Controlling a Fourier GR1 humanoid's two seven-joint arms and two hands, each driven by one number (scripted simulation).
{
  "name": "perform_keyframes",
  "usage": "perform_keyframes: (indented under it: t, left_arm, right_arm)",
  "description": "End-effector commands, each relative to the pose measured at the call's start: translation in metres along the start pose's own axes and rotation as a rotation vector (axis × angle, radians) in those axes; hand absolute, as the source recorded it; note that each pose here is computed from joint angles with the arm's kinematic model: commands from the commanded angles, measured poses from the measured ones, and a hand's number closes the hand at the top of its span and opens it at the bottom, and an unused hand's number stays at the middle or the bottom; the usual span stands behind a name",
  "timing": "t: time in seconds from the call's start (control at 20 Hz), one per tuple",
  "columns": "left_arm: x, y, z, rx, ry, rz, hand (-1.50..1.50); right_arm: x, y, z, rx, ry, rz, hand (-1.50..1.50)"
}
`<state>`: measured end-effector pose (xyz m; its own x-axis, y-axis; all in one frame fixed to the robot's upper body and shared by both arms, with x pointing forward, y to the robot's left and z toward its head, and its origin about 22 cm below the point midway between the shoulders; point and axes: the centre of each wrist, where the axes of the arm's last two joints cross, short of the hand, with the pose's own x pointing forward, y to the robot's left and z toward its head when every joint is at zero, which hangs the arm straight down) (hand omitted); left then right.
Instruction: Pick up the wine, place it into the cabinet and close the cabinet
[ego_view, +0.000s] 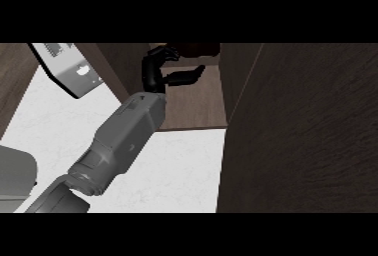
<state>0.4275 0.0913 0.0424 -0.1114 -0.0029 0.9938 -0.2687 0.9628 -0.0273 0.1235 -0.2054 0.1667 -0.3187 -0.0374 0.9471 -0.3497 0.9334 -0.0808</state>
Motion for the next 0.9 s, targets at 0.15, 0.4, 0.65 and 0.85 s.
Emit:
perform_keyframes:
  t: [0.15,0.4,0.65,0.85]
  left_arm:
    - [0.013,0.017,-0.024,0.087,-0.013,-0.182,-1.50]
    - [-0.009,0.035,-0.018,0.106,0.019,-0.222,-1.50]
    - [-0.006,0.040,-0.023,0.111,0.012,-0.251,-1.50]
    - [-0.010,0.035,-0.019,0.105,-0.016,-0.258,-1.50]
  right_arm:
    - [0.030,0.001,0.013,0.029,-0.073,-0.048,-1.50]
    - [0.034,0.006,0.019,0.051,-0.067,-0.074,-1.50]
    - [0.027,0.006,0.015,0.052,-0.068,-0.063,-1.50]
    - [0.025,0.005,0.012,0.046,-0.067,-0.077,-1.50]
